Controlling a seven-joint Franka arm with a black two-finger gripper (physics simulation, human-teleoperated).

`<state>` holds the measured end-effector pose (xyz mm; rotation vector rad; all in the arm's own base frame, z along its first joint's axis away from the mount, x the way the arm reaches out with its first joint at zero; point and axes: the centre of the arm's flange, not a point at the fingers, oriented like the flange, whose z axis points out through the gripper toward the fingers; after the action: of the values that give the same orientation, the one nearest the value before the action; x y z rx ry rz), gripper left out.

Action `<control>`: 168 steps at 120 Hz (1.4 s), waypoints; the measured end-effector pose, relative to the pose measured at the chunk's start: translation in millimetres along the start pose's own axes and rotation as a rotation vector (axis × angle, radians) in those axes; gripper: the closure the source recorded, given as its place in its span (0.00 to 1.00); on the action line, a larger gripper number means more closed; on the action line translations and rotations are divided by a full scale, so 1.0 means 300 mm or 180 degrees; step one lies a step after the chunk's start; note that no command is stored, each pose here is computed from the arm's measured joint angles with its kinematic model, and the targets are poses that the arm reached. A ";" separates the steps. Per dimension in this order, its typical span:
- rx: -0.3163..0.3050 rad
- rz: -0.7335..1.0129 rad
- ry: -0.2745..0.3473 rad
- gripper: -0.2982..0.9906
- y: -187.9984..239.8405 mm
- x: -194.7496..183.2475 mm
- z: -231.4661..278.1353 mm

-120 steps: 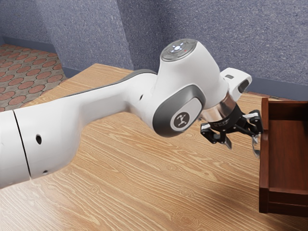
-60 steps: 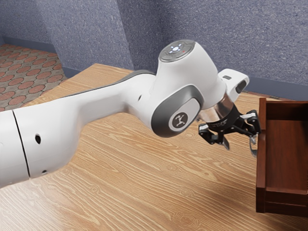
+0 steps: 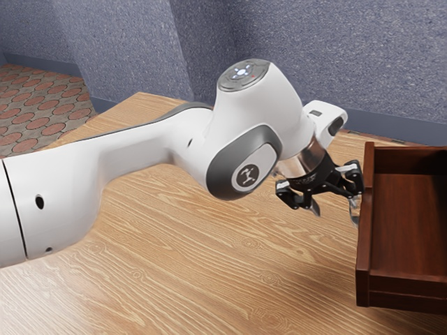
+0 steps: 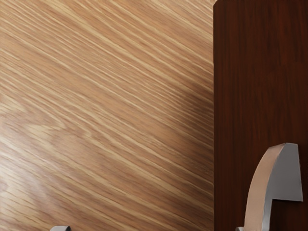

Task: Pull the drawer handle with one arm to open the drawer

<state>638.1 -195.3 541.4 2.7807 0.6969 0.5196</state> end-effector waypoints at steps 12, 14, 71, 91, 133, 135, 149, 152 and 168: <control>0.0009 -0.0013 0.0009 0.43 -0.013 0.000 -0.007; 0.0009 -0.0015 0.0011 0.43 -0.015 0.000 -0.008; 0.0039 -0.0042 0.0027 0.43 -0.037 0.000 -0.012; 0.0037 -0.0044 0.0024 0.40 -0.039 0.000 -0.013; 0.0033 0.0020 0.0088 0.38 -0.028 -0.001 -0.040; 0.0032 0.0023 0.0093 0.38 -0.028 0.000 -0.042; 0.0017 0.0029 0.0155 0.38 -0.033 0.011 -0.079; 0.0010 0.0026 0.0176 0.38 -0.035 0.016 -0.093; -0.0020 0.0020 0.0277 0.38 -0.042 0.030 -0.160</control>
<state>621.7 -173.6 584.1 2.7694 0.7038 0.6460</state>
